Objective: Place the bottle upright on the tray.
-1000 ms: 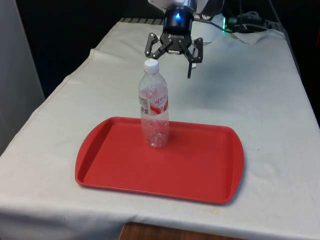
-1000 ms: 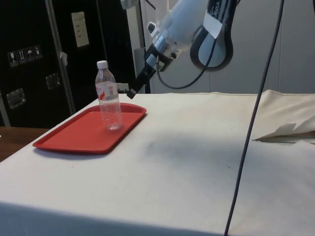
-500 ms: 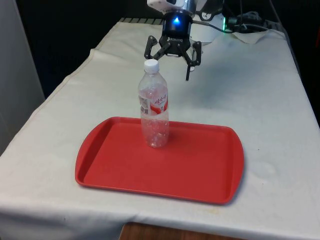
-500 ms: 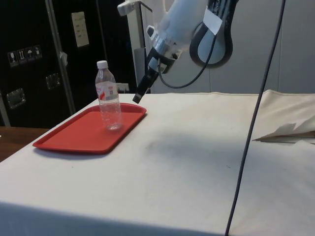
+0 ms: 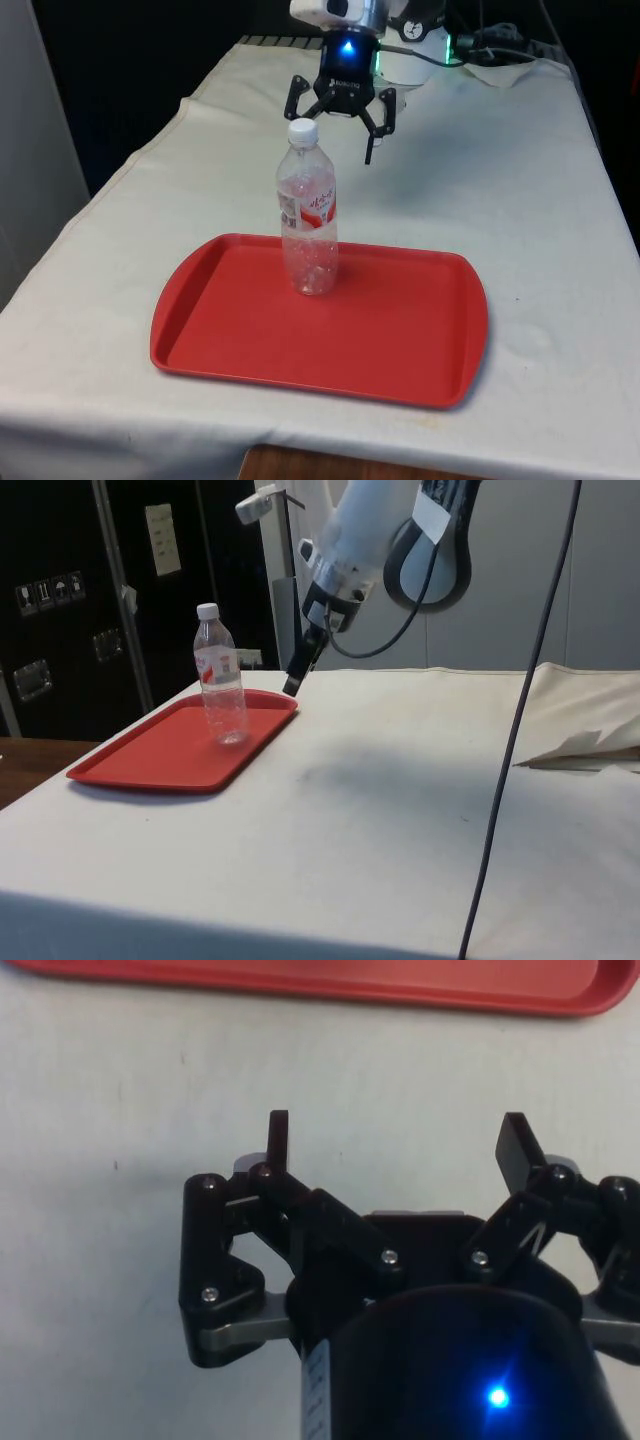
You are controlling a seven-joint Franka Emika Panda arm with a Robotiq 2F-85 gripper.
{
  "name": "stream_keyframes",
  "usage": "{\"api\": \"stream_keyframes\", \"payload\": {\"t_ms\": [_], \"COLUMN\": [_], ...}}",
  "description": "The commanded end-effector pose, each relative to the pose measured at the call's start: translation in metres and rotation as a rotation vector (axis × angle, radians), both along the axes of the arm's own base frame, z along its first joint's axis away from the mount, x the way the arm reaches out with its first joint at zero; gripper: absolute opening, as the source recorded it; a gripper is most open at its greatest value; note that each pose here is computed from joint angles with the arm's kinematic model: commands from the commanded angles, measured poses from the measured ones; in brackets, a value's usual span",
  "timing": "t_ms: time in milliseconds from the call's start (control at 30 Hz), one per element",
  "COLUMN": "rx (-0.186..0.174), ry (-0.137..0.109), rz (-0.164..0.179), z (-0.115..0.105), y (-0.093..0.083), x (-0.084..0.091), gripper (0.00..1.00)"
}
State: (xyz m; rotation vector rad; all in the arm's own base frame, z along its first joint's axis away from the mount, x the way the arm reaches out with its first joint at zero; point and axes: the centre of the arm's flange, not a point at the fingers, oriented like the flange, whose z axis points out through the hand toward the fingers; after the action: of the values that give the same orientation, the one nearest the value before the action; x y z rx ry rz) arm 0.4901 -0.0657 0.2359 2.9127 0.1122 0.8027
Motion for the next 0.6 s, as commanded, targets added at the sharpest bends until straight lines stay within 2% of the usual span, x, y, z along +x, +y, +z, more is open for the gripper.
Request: {"api": "stream_keyframes", "payload": {"t_ms": [0, 67, 100, 133, 200, 333, 367, 400, 567], "rx": [0.01, 0.01, -0.004, 0.009, 0.007, 0.003, -0.01, 0.002, -0.005], "ry": [0.02, 0.032, 0.019, 0.038, 0.056, 0.082, 0.069, 0.087, 0.128], "rz": [0.005, -0.002, -0.009, -0.005, -0.014, -0.024, -0.031, -0.029, -0.046], "z": [-0.002, -0.002, -0.001, -0.003, -0.003, -0.004, -0.003, -0.005, -0.006], "y": [0.006, 0.005, -0.004, 0.004, 0.002, -0.002, -0.01, -0.003, -0.01], "x": [-0.004, -0.004, -0.001, -0.005, -0.005, -0.006, -0.002, -0.006, -0.007], "gripper": [1.0, 1.0, 1.0, 1.0, 1.0, 1.0, 1.0, 1.0, 1.0]}}
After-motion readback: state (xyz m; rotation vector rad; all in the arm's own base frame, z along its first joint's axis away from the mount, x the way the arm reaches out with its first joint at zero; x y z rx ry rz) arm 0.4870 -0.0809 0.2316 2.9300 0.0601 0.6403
